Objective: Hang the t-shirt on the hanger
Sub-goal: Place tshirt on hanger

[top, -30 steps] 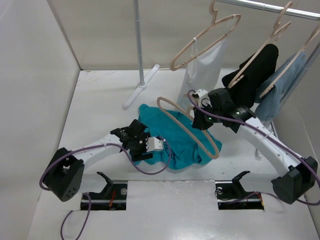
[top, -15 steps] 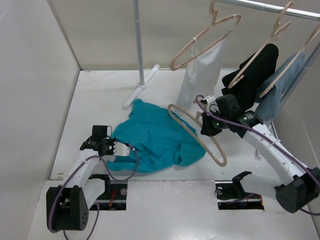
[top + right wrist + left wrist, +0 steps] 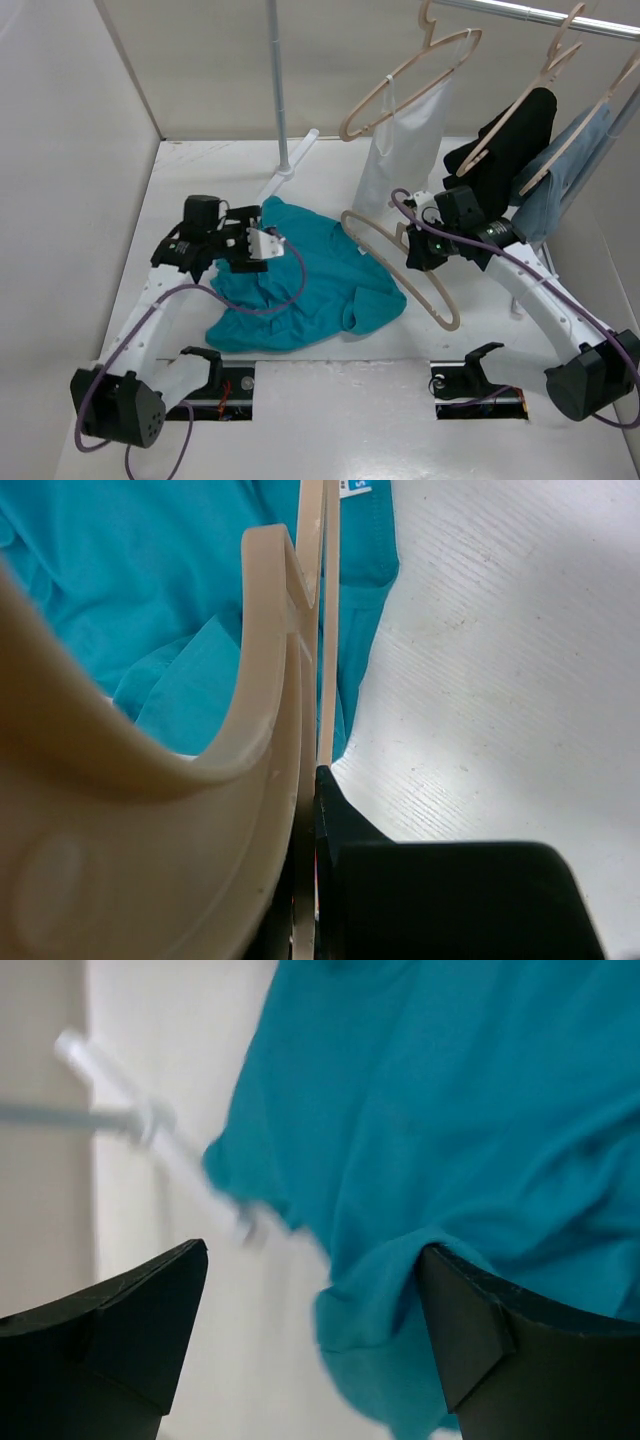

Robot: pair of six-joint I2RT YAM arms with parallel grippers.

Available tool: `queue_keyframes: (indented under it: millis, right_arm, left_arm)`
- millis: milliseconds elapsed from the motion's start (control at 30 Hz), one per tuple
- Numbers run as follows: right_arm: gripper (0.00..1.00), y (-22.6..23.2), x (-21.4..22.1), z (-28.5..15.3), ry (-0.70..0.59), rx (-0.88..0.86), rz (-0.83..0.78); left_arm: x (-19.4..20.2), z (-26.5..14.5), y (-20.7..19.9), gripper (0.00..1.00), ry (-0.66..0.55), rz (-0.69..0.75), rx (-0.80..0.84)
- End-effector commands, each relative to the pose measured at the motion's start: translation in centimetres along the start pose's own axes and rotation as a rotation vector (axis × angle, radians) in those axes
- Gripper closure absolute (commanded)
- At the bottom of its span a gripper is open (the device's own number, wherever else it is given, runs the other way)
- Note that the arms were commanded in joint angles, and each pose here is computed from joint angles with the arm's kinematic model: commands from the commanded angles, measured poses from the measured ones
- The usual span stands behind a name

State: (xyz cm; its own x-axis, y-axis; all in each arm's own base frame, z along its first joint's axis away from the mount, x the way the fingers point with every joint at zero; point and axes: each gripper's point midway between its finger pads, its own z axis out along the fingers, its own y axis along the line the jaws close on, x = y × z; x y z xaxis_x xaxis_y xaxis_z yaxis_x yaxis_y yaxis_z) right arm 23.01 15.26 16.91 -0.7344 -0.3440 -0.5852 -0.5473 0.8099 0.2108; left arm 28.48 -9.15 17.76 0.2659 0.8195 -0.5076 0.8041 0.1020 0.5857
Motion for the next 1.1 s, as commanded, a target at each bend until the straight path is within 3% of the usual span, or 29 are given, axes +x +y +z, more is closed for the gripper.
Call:
queue_keyframes:
  millis: [0,167,367,533,700,767,933,1067]
  right_arm:
    - [1.0,-0.1,-0.9,0.3,-0.041,-0.029,-0.024]
    - [1.0,-0.2,-1.5,0.3,-0.063,-0.031,-0.022]
    - [1.0,0.2,-1.1,0.5,-0.073,-0.052,-0.005]
    - [1.0,0.2,-1.5,0.0,-0.1,-0.043,0.005]
    - [1.0,0.6,-0.3,-0.1,-0.07,-0.05,0.007]
    - [1.0,1.2,0.2,-0.3,-0.067,-0.067,-0.003]
    - [1.0,3.2,1.6,0.0,-0.012,-0.121,-0.056]
    - [1.0,4.8,2.3,0.2,0.009,-0.173,-0.091]
  left_arm:
    - [-6.4,2.9,-3.9,0.19,-0.183,-0.257,0.212]
    - [-8.7,8.8,-5.7,0.22,-0.124,-0.274,0.366]
    - [-6.5,12.8,-7.8,0.22,-0.02,-0.257,0.399]
    - [-4.0,13.7,-10.8,0.23,0.077,-0.136,0.418]
    - [-0.6,11.6,-15.2,0.75,0.128,0.013,0.532]
    - [0.9,9.2,-17.5,0.82,0.15,0.121,0.64]
    - [2.0,5.3,-19.7,0.85,0.133,0.298,0.775]
    - [0.5,3.8,-19.0,0.81,0.04,0.39,0.728]
